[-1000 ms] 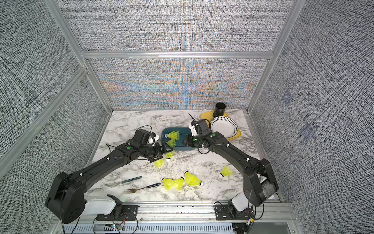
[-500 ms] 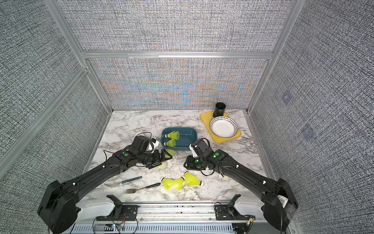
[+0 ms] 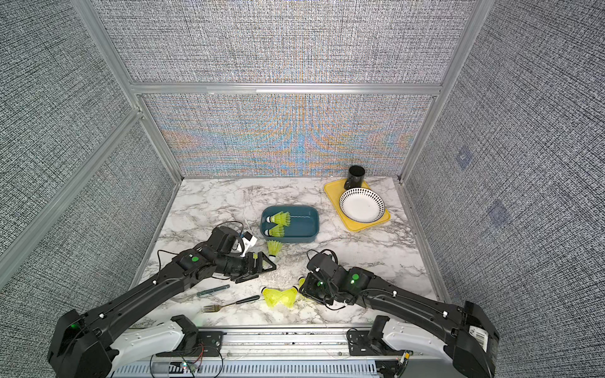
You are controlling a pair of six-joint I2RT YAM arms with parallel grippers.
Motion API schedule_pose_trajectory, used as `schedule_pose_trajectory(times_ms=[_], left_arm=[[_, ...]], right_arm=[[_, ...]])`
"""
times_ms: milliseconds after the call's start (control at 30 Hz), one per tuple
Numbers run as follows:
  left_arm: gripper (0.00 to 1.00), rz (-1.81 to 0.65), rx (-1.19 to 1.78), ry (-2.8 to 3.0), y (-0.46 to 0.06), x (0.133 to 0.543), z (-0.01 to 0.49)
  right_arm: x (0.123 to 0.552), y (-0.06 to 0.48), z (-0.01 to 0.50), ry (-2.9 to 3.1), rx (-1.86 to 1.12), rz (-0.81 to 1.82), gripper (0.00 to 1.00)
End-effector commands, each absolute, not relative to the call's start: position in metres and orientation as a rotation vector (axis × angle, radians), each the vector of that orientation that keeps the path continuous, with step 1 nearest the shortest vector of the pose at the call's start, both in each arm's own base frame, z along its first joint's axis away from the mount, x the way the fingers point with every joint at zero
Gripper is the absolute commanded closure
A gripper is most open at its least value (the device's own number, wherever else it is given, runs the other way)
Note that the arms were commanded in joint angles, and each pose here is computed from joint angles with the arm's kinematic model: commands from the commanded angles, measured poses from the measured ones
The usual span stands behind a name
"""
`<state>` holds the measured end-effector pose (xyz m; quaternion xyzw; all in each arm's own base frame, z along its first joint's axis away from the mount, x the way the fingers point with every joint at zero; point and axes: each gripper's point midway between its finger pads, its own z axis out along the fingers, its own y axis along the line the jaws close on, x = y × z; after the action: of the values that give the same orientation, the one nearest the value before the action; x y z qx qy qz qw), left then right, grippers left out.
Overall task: Put the shuttlecocks into the storage box
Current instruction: Pick up the shuttlecock at the center of the board.
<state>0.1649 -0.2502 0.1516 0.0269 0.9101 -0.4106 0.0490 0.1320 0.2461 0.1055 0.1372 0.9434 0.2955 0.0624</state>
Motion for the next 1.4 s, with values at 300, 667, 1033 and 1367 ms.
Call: schedule_pose_trajectory(times_ms=[300, 667, 1033, 1367], left_arm=[[0.0, -1.272, 0.131, 2.761, -0.241, 0.148, 0.152], [0.0, -1.273, 0.128, 2.758, -0.242, 0.149, 0.154], [0.0, -1.265, 0.134, 2.757, -0.246, 0.154, 0.154], [0.0, -1.245, 0.124, 2.74, -0.248, 0.163, 0.155]], right_arm=[[0.162, 0.25, 0.091, 2.686, 0.756, 0.87, 0.63], [0.175, 0.256, 0.071, 2.696, 0.743, 0.819, 0.77], [0.195, 0.255, 0.068, 2.704, 0.69, 0.785, 1.0], [0.215, 0.271, 0.094, 2.678, 0.543, 0.82, 1.0]])
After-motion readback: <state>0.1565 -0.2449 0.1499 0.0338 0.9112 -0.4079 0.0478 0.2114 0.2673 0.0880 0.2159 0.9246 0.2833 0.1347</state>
